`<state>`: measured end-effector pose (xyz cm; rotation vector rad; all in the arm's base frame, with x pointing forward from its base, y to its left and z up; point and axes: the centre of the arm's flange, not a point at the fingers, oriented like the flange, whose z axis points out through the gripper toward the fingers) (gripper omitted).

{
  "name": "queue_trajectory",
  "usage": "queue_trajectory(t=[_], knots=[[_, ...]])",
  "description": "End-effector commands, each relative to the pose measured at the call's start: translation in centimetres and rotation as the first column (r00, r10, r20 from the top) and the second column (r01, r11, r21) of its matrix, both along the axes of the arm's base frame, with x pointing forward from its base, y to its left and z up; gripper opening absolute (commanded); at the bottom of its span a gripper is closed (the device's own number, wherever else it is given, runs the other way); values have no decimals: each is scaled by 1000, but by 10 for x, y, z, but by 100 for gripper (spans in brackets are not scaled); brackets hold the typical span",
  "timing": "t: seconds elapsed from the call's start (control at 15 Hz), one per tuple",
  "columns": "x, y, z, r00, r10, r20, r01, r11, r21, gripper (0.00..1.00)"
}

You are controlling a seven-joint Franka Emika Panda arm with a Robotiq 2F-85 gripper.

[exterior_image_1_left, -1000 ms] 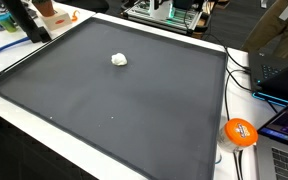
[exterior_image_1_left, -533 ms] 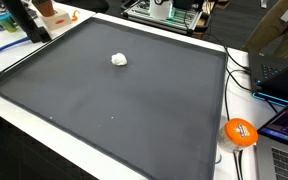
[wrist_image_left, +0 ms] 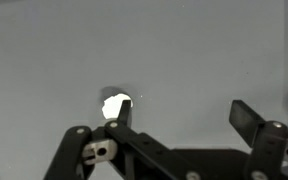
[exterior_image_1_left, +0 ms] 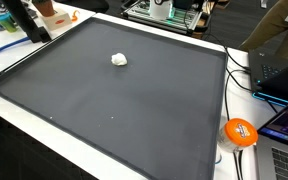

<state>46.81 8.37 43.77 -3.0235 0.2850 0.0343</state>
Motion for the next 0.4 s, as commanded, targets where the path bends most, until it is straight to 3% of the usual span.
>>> queue_trajectory(t=[0.0,0.13,0.2,0.33], knots=[[1,21,4,980,-198,-12,197,980,-36,100],[1,29,14,953,-304,16,304,952,-35,100],[1,22,6,976,-216,-5,216,976,-20,100],[2,28,12,963,-269,5,269,963,-18,100]])
